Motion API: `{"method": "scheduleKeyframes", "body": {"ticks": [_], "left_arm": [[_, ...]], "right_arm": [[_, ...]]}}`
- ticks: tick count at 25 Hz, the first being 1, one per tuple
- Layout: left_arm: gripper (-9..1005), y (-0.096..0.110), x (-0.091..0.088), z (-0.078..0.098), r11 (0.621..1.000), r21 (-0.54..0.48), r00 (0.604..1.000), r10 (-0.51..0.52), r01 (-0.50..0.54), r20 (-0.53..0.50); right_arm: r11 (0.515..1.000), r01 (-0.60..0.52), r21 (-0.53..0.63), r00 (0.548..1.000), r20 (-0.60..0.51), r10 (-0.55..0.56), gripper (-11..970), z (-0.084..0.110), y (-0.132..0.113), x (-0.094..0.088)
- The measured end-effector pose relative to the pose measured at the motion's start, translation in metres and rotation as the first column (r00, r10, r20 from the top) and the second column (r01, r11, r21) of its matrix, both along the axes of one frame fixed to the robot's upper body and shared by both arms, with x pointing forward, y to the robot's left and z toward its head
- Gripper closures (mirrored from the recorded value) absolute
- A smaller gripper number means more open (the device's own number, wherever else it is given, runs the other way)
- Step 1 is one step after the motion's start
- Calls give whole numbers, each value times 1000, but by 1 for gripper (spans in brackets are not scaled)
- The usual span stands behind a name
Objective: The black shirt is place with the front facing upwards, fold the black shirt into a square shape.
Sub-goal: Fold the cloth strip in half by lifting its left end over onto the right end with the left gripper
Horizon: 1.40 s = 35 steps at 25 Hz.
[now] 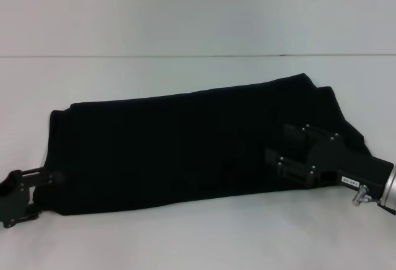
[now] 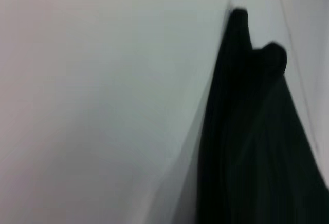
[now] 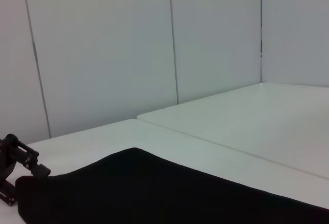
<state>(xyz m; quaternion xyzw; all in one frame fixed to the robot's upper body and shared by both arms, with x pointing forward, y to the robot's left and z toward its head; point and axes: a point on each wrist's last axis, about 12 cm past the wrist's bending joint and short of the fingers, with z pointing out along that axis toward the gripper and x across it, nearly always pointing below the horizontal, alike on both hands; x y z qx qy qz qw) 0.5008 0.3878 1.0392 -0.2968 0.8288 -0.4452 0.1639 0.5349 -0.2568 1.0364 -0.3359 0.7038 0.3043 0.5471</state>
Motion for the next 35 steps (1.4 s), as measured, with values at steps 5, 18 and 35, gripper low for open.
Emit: {"method": "scheduleKeyframes", "body": {"ticks": [5,18,35], "left_arm": [[317,-8,11,4,997,37,997,-74,74,-8],[828,-11,14,6,994,52,995,-96,95,34],[943,48,32,45,982,176,982,39,-72,185]], "right_arm": [[1000,-4,5,1000,0,4,220,0,0,-1],[1000,-13,9,1000,6,13,221,2,2,0],[1000,-16,12,1000,0,16,222,1,5,2]]}}
